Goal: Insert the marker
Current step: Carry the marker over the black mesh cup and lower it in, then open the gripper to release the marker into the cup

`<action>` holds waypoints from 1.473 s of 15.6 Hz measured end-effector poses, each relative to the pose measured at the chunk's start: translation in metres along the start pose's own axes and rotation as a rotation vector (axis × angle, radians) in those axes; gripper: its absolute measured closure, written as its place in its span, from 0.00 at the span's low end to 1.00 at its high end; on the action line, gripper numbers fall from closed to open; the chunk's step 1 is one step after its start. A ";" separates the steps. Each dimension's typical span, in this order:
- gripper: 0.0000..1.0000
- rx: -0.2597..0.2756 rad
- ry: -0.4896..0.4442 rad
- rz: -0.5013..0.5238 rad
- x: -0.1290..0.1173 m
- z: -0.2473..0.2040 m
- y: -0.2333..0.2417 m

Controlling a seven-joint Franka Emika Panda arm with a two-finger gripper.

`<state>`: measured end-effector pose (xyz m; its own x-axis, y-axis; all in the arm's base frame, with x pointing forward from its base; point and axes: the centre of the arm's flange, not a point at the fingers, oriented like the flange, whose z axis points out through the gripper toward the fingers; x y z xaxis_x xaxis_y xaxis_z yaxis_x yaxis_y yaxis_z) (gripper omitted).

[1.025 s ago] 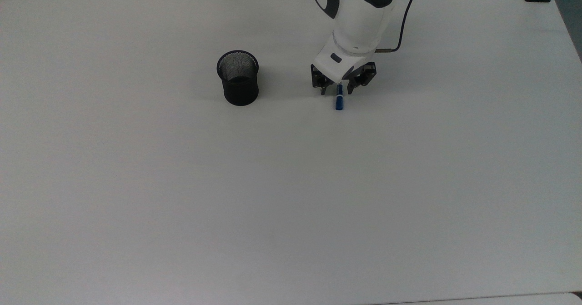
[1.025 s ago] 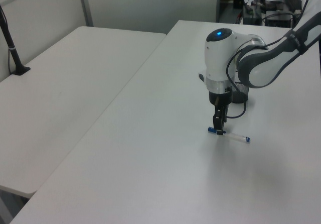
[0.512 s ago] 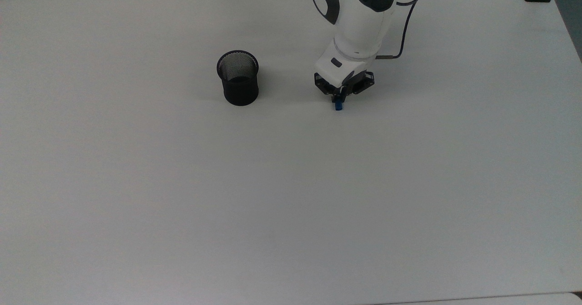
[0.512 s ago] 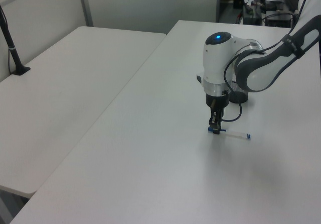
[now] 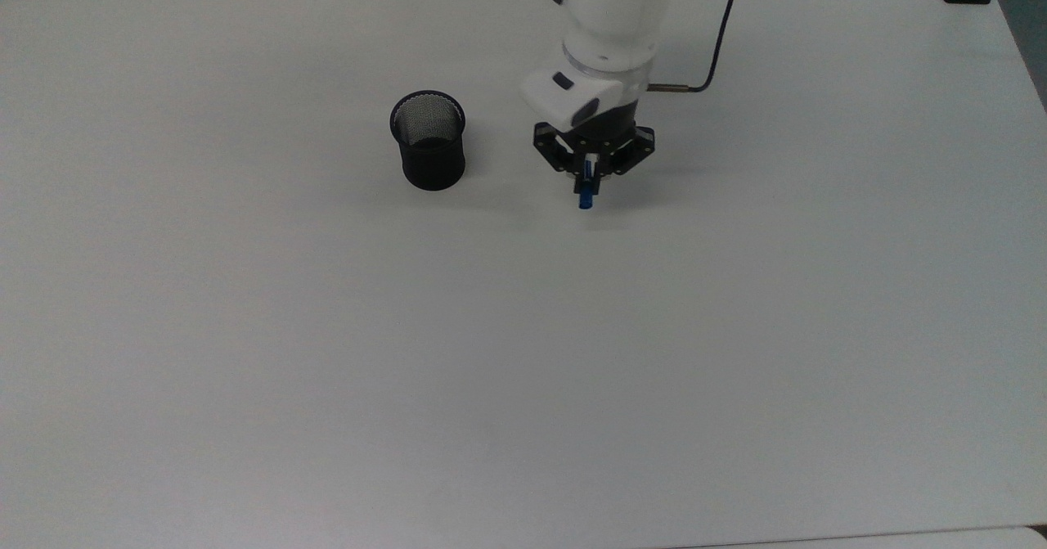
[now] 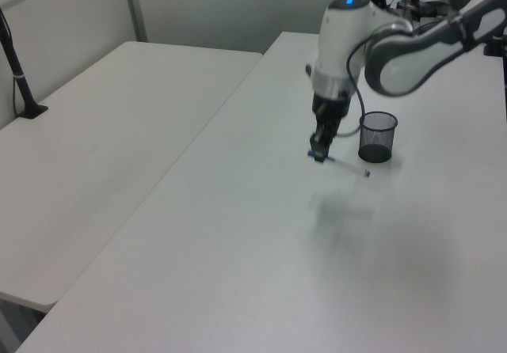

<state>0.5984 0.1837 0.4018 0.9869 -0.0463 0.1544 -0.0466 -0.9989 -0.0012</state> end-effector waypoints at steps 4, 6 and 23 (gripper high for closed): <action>0.84 -0.009 0.088 0.090 0.015 -0.062 0.065; 0.84 -0.036 0.105 0.125 0.014 -0.082 0.099; 0.83 -0.166 0.060 0.143 -0.015 -0.023 0.177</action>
<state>0.5718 0.0081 0.4218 0.9577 -0.1819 0.2229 -0.2151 -0.9672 0.1348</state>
